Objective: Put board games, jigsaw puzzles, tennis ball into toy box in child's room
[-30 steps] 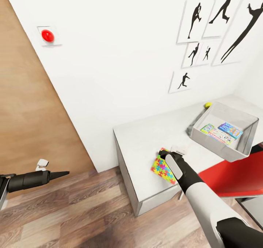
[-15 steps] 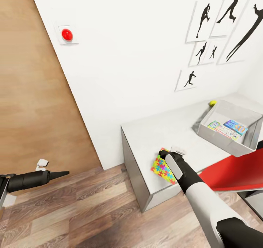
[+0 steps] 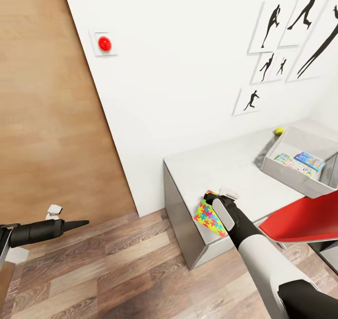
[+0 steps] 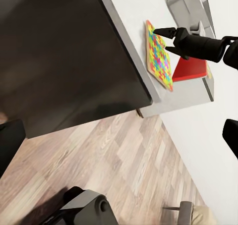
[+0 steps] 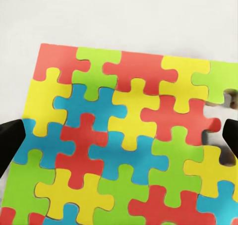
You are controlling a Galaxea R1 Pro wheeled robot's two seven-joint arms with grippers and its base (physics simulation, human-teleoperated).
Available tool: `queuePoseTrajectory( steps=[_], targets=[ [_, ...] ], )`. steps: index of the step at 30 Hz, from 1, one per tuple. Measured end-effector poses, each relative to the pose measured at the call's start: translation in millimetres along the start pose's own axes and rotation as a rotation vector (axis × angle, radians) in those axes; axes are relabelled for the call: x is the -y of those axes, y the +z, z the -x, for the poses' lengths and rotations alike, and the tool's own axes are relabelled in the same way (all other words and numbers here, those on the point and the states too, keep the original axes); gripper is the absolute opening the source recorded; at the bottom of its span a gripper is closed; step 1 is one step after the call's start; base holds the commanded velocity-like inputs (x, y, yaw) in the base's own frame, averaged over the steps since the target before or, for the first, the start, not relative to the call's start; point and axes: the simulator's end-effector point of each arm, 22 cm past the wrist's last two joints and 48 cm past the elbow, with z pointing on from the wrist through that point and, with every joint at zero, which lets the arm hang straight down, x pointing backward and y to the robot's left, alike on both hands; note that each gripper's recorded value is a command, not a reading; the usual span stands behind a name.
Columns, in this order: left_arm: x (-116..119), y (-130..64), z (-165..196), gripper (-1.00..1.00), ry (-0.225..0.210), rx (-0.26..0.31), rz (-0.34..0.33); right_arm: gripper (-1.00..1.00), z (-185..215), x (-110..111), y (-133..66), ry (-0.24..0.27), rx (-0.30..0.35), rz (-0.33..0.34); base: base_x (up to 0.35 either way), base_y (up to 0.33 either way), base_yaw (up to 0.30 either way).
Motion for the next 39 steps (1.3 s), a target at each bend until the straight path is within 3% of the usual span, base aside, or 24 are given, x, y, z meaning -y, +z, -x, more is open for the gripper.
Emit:
queuePoseTrajectory(
  steps=[18,39],
  targets=[
    [0.0,0.0,0.0,1.00,0.001,0.000,0.000,1.00,-0.3,-0.6,-0.2,0.000,0.000,0.001,-0.034,0.094,0.000],
    [0.3,0.8,-0.3,1.00,0.001,0.000,-0.002,1.00,1.0,0.4,0.5,0.012,0.000,0.006,-0.002,0.006,0.000]
  ],
)
